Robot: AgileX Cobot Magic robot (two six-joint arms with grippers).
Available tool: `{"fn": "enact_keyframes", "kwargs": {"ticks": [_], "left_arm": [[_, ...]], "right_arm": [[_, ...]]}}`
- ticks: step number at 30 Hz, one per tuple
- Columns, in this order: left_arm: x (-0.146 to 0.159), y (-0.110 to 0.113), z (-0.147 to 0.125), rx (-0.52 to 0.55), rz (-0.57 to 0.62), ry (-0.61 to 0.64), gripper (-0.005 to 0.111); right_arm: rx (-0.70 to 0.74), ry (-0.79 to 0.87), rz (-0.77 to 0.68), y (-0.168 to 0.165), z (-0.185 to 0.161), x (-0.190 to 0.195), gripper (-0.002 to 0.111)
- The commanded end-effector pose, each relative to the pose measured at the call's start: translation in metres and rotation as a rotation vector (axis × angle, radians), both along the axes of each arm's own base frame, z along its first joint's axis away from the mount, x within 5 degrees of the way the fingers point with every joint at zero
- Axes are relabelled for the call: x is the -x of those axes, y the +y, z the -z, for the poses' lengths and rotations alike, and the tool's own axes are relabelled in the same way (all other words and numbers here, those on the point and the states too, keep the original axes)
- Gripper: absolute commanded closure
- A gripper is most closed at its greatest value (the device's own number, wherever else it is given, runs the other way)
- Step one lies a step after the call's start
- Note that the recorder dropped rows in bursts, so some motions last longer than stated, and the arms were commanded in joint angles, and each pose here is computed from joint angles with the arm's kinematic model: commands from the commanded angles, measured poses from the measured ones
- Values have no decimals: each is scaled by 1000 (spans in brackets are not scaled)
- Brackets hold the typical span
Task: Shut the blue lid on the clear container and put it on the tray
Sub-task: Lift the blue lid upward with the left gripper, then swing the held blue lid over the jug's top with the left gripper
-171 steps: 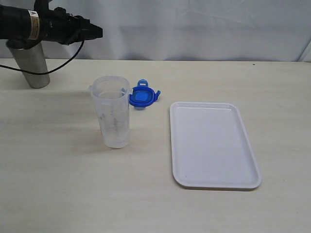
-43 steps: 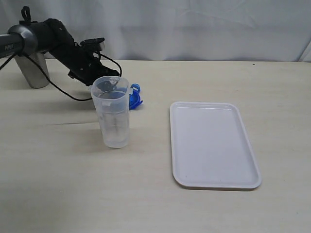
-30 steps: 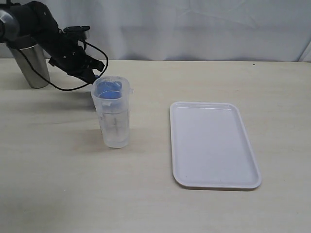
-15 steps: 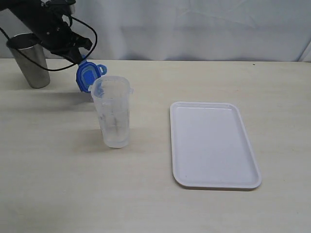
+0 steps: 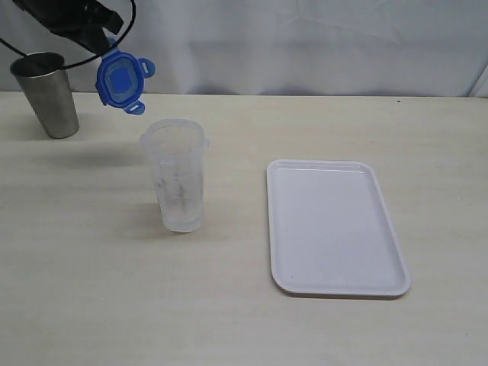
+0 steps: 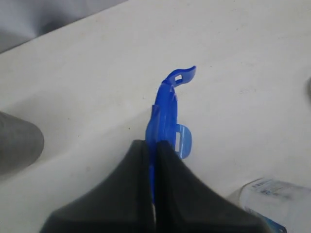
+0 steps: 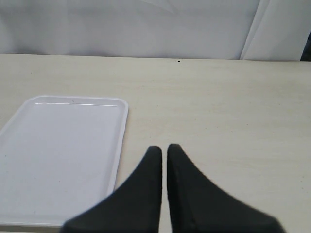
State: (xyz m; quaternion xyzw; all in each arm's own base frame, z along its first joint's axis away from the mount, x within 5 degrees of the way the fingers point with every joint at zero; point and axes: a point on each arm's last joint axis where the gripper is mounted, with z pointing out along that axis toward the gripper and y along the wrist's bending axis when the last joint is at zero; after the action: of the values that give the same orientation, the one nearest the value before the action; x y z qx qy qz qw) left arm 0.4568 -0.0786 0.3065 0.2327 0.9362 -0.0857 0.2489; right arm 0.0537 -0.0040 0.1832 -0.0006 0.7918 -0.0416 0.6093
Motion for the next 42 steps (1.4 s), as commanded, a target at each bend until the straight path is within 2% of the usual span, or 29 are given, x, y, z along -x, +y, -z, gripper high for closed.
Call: {"fn": "enact_keyframes", "kwargs": {"ticks": [1,8,12,16,20,21,25,26,30,35,42], "left_arm": [[18,1,-37,3,23,-74,107],[46,1,-91,73,16,-210,107],[64,2,-110,124,-13,-319,107],[86,10,-112,136,-75,-474,107],[112,14,-101,155,-74,-619,107],[118,14,-96,147,-47,-637,107],[130,4,-74,44,242,-656,107],[131,2,-71,36,280,-654,107],[131,-2,-60,-23,316,-676,107],[130,-16,-60,-108,333,-783,107],[128,-52,-50,-318,559,-902,107]], "right_arm": [[0,-3,-1,0,1,0,104],[0,-3,-1,0,1,0,104],[0,-3,-1,0,1,0,104],[0,-3,-1,0,1,0,104],[0,-3,-1,0,1,0,104],[0,-3,-1,0,1,0,104],[0,-3,-1,0,1,0,104],[0,-3,-1,0,1,0,104],[0,-3,-1,0,1,0,104],[0,-3,-1,0,1,0,104],[0,-3,-1,0,1,0,104]]}}
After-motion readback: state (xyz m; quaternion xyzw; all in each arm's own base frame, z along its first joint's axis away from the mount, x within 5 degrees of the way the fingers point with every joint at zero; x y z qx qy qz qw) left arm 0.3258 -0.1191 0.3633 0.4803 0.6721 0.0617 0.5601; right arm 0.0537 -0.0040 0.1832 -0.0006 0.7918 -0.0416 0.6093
